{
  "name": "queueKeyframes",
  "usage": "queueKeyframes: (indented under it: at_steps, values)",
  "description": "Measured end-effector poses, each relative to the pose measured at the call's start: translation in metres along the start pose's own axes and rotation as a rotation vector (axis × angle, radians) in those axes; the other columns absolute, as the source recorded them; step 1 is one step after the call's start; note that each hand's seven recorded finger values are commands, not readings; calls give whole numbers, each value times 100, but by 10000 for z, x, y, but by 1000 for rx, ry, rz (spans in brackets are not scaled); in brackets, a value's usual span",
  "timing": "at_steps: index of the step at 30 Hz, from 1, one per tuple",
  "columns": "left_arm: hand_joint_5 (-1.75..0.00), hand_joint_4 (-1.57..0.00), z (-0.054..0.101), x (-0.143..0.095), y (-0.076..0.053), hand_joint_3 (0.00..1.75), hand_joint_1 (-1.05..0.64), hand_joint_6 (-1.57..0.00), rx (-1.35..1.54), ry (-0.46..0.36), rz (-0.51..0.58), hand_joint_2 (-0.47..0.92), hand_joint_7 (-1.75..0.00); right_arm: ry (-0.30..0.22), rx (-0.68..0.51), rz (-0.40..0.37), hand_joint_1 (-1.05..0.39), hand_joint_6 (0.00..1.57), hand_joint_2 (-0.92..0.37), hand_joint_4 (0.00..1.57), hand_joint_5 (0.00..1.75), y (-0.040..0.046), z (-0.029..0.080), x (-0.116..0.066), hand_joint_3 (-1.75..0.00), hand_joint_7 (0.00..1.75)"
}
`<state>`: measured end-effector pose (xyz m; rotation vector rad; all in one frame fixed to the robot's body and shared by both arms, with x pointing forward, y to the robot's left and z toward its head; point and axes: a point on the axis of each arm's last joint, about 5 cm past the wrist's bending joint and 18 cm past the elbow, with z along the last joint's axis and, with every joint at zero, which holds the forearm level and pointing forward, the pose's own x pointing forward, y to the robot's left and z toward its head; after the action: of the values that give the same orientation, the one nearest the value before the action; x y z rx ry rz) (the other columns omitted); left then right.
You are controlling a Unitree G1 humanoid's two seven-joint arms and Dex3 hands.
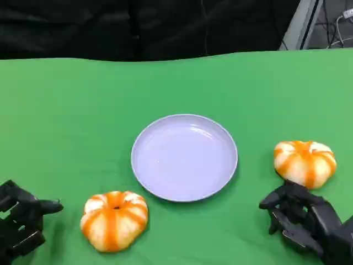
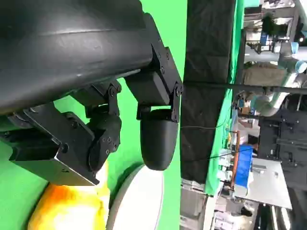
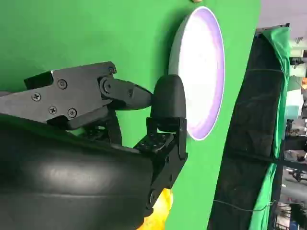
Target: Grasp the bread from the table and place it into the plate.
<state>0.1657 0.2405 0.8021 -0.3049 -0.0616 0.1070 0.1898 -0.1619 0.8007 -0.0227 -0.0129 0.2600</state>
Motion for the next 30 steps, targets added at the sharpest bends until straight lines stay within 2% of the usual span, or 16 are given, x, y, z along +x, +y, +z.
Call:
queueKeyframes:
  at_steps: [14,17,30]
  values:
    - [-140,-103,-2,4,-8,116,10,-99,9,7,-11,58,-126,0,0,1,-26,66,-92,59,175,0,0,2,-49,125]
    - [-134,-102,-2,4,-9,110,10,-99,10,7,-11,61,-119,0,1,1,-25,66,-92,59,175,0,0,2,-50,125]
    - [-133,-103,-5,7,-17,108,10,-99,11,10,-18,62,-117,0,1,5,-25,66,-92,59,175,-2,1,4,-50,125]
